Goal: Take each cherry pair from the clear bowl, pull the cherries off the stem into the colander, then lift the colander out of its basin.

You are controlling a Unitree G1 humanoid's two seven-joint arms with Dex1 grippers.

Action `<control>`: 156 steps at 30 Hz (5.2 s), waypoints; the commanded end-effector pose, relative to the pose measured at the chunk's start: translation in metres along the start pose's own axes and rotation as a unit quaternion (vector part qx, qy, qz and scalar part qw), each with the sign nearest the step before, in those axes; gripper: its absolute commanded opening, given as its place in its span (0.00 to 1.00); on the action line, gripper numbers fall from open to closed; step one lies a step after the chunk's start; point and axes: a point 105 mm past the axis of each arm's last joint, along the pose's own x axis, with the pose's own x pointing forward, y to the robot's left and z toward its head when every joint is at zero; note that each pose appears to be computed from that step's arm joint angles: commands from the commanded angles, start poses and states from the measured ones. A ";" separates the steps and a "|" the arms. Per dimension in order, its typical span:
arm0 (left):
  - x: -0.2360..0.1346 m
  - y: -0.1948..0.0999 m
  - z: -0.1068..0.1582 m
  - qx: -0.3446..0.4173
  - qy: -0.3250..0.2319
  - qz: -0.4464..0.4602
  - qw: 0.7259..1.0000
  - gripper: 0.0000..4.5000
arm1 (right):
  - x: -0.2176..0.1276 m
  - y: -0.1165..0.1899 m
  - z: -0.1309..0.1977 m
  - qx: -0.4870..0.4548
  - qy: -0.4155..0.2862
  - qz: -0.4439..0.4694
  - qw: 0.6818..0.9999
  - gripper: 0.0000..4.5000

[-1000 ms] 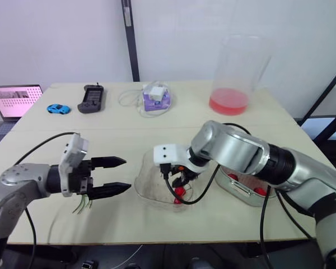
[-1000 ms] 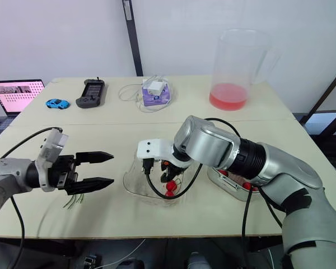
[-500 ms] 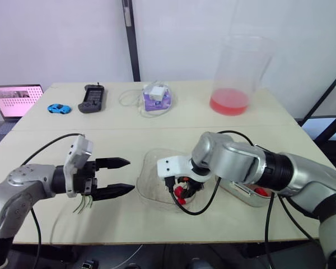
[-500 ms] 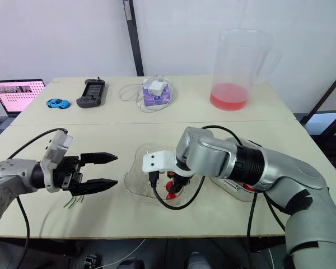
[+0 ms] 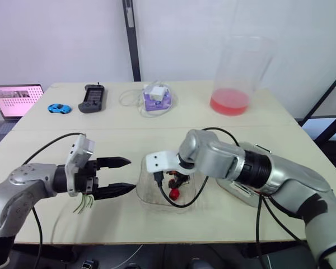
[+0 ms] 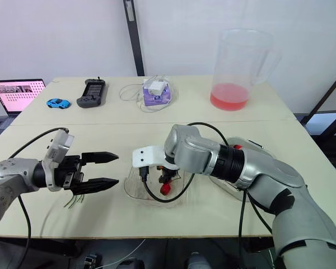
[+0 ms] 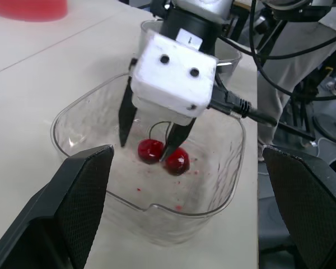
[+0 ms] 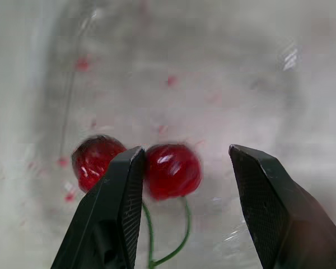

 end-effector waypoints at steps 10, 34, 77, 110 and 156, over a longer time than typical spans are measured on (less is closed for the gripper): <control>-0.004 0.004 0.009 0.023 0.000 -0.007 1.000 1.00 | -0.055 -0.001 0.024 0.080 -0.180 -0.006 0.980 0.58; -0.001 0.009 0.008 0.029 0.007 -0.024 0.999 1.00 | -0.004 0.018 -0.028 0.211 -0.035 -0.026 0.977 0.58; -0.004 0.012 0.011 0.029 0.013 -0.030 0.999 1.00 | -0.036 0.010 -0.010 0.130 -0.082 -0.033 0.988 0.99; -0.012 0.017 0.008 0.025 0.032 -0.029 0.999 1.00 | 0.012 0.011 -0.016 0.191 -0.050 -0.059 0.979 0.29; 0.056 0.040 0.080 -0.022 -0.133 -0.076 0.988 1.00 | -0.092 -0.008 0.004 -0.357 -0.110 -0.514 0.773 0.29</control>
